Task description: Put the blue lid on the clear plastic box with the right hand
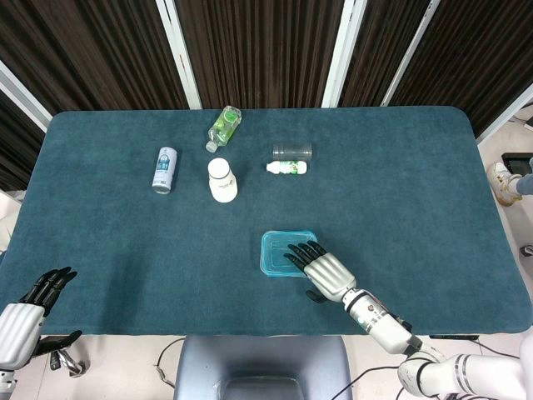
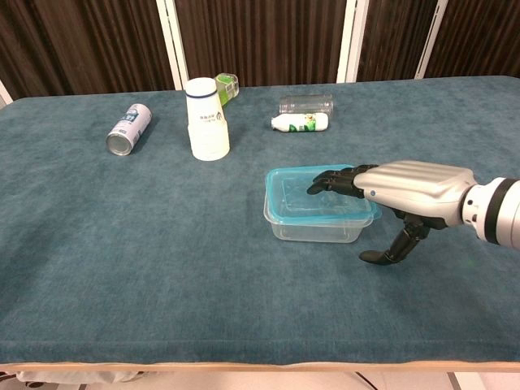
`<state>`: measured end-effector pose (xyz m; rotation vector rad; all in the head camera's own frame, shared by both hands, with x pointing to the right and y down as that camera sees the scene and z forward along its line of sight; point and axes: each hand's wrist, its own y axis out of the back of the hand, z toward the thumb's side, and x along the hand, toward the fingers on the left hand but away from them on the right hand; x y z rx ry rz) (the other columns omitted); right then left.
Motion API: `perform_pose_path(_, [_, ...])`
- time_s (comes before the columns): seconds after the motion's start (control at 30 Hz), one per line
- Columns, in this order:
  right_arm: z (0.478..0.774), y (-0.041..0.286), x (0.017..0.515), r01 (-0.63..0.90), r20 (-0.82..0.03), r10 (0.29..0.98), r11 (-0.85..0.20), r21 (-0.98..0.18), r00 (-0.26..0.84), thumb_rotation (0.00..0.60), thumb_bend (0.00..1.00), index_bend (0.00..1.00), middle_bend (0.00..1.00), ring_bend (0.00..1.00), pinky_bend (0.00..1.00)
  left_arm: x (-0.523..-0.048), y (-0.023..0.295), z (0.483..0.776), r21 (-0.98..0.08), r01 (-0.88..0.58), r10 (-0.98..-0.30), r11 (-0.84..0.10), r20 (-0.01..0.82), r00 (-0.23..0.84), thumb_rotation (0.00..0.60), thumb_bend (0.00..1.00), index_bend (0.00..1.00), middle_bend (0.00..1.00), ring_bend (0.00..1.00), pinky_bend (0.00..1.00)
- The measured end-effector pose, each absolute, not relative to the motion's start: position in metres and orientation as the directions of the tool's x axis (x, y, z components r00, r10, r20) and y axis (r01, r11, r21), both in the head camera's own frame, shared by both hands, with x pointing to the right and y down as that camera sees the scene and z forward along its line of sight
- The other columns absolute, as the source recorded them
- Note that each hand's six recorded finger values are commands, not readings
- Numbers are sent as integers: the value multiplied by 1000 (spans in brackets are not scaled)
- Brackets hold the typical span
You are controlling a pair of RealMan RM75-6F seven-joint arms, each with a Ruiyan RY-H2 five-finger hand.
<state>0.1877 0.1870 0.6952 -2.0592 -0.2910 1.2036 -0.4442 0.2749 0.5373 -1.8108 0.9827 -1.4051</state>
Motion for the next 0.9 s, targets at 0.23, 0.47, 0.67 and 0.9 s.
perform_pose_path(0.23, [697,189,190,-152,-670,518,-720,-677,532,600,474,88,80,0,97,-444,275,538,-835,-172,-852,-522,502,151,600,459,131,89,89,402])
perform_pose_path(0.47, [700,192,190,-141,-676,518,-730,-669,525,600,474,88,80,0,96,-444,275,538,-834,-172,-851,-524,503,151,600,459,131,89,89,403])
perform_pose_path(0.67, [701,195,189,-124,-674,523,-735,-666,522,600,474,88,80,0,95,-444,276,538,-834,-171,-850,-525,505,150,600,460,131,89,89,403])
perform_pose_path(0.9, [699,201,184,-84,-662,534,-742,-665,526,600,474,88,79,0,90,-444,276,538,-833,-171,-849,-527,506,150,600,459,130,90,89,403])
